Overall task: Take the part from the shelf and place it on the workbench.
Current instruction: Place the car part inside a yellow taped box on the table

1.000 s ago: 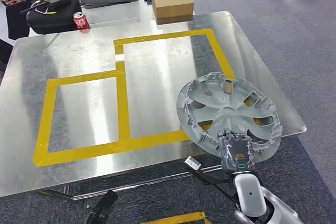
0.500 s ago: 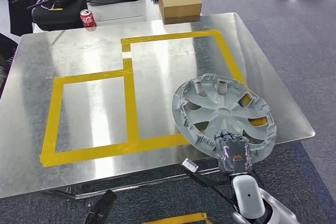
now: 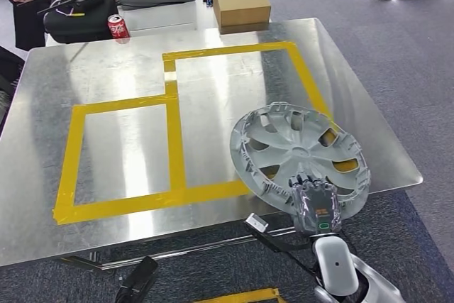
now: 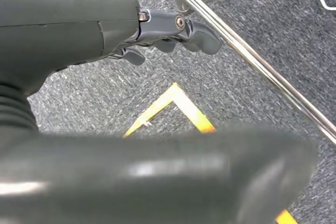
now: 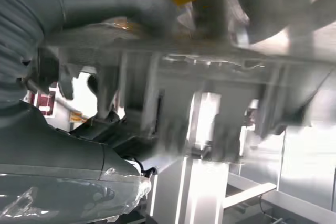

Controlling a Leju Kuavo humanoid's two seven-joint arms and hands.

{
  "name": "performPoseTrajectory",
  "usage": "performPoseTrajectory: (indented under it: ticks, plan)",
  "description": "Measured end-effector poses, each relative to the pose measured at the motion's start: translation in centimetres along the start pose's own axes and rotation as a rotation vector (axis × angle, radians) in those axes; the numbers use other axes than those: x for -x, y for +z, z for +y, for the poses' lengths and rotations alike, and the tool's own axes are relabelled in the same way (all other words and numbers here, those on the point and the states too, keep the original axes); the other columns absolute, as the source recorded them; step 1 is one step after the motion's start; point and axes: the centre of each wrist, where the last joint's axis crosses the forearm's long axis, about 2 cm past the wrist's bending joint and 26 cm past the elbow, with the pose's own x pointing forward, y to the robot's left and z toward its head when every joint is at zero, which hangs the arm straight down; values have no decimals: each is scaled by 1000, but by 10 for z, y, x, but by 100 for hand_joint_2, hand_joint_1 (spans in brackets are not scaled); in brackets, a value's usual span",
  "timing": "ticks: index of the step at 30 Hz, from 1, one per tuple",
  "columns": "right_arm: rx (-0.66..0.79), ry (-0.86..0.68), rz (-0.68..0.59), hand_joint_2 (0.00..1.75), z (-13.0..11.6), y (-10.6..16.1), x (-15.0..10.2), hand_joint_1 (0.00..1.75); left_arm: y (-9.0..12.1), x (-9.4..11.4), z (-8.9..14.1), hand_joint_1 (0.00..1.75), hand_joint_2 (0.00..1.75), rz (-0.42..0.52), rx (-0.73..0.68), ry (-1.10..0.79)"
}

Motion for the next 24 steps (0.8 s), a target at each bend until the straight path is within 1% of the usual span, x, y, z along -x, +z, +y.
performPoseTrajectory:
  ticks: [4,24]
  plan:
    - [4,-2,0,0,-1,0,0,0,0,0,0,0,0,1,-5,0]
    - [18,-17,3,0,-6,-1,-1,0,-1,-2,3,0,0,13,-35,-27]
